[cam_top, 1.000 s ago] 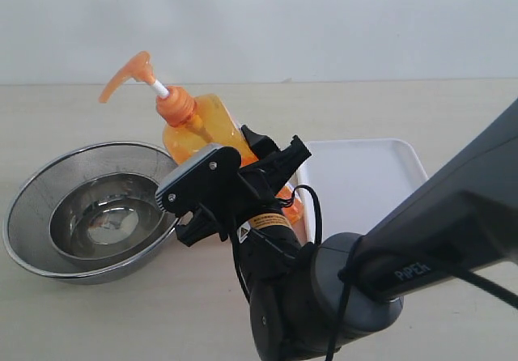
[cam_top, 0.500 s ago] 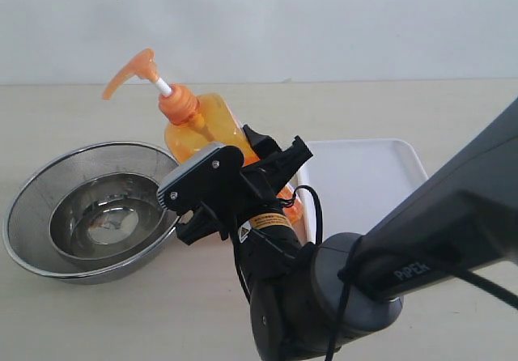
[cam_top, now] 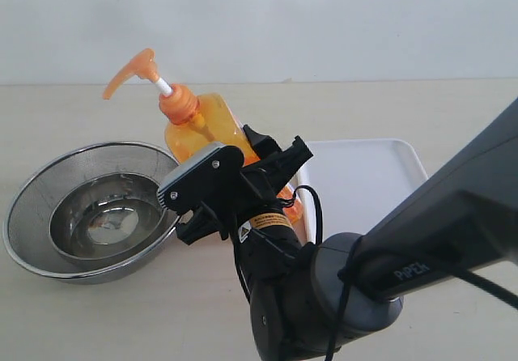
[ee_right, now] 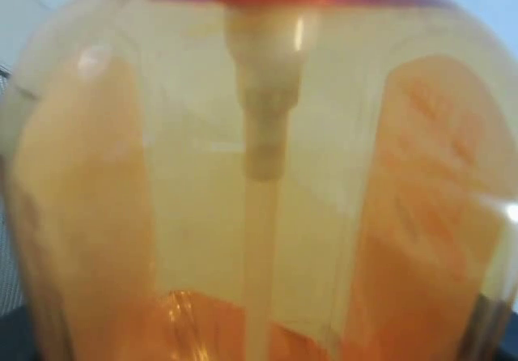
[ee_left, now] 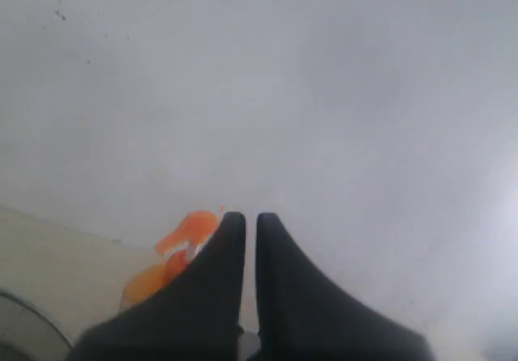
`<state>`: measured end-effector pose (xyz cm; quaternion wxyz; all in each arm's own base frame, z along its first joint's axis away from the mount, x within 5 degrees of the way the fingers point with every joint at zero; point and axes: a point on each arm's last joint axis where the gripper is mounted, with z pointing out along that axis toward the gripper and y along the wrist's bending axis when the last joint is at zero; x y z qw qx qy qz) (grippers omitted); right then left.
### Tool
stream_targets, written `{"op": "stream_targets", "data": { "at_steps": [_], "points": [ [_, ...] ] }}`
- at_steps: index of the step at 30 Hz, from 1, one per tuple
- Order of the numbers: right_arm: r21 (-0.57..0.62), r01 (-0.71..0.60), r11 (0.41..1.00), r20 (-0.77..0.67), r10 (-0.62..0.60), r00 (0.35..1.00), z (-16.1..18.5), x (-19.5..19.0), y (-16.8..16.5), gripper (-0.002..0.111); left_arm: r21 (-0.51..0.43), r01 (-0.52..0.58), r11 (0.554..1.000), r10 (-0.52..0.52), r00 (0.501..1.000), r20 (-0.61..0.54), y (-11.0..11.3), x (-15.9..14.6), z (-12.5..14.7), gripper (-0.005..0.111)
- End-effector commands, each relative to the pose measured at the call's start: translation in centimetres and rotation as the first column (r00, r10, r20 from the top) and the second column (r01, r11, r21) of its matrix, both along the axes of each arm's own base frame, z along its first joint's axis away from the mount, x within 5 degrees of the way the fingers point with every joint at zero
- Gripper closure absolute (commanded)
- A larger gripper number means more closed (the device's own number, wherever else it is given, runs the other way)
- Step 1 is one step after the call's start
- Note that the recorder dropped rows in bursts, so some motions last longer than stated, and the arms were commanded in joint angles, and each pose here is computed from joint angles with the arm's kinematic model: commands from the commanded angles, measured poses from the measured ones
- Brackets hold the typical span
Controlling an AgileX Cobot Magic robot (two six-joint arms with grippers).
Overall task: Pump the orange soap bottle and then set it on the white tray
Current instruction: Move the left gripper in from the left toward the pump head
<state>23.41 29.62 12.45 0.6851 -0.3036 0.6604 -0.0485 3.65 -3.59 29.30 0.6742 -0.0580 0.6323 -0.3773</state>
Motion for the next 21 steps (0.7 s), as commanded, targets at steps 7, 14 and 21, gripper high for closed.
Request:
{"op": "stream_targets", "data": {
  "at_steps": [7, 14, 21],
  "points": [
    [0.017, -0.005, 1.000, 0.031, 0.004, 1.000, 0.6, 0.1, 0.2, 0.108, -0.033, 0.330, 0.943, -0.320, 0.879, -0.353, -2.7, 13.6, 1.8, 0.102],
    [0.015, -0.006, 1.000, 0.026, 0.006, 1.000, 0.6, 0.1, 0.2, 0.108, -0.049, 0.531, 0.846, -0.501, 0.760, -0.415, -4.0, 17.8, -0.3, 0.102],
    [0.015, -0.006, 1.000, 0.026, 0.006, 1.000, 0.6, 0.1, 0.2, 0.108, 0.058, 0.475, 0.878, -0.396, 0.790, -0.467, -3.5, 19.0, -1.3, 0.102]
  ]
}}
